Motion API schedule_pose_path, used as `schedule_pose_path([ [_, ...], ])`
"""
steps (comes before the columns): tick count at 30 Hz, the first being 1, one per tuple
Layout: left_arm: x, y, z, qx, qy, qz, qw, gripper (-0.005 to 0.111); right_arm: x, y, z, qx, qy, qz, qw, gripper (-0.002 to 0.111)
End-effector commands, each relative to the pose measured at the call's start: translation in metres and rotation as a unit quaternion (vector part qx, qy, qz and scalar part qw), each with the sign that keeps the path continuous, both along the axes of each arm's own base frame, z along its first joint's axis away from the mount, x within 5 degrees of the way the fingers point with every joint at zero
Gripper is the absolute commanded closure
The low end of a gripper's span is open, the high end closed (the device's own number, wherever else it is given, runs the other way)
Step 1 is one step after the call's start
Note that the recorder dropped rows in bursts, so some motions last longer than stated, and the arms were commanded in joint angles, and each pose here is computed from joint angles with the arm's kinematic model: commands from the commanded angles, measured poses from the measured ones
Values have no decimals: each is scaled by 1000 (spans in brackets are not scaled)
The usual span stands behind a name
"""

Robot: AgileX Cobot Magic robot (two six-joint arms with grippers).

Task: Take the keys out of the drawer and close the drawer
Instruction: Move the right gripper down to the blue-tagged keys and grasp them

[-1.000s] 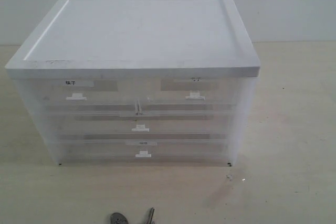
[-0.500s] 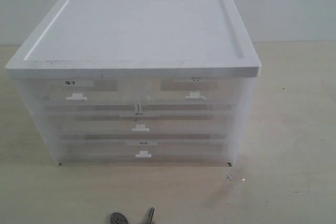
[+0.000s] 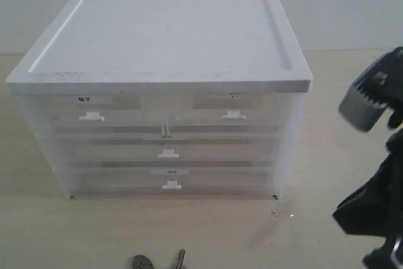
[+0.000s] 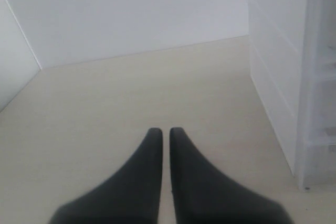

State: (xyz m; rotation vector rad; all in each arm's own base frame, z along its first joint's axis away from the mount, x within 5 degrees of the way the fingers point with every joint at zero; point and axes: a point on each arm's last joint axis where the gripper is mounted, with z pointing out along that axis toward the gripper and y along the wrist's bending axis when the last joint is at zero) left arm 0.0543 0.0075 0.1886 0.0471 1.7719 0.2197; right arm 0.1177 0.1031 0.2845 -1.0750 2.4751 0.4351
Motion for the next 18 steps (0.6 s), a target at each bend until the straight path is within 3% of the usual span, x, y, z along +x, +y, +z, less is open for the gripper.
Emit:
schedule_pose_path([
  [1, 0, 0, -1, -2, -1, 2, 1000, 102, -15, 26, -16, 4, -41, 40, 998, 108],
  [7, 0, 0, -1, -2, -1, 2, 1000, 102, -24, 75, -51, -79, -76, 97, 989, 108],
  [11, 0, 0, -1, -2, -1, 2, 1000, 102, -29, 110, -76, -69, -100, 139, 983, 108],
  [18, 0, 0, -1, -2, -1, 2, 1000, 102, -24, 150, -125, -24, -73, 150, 986, 108],
])
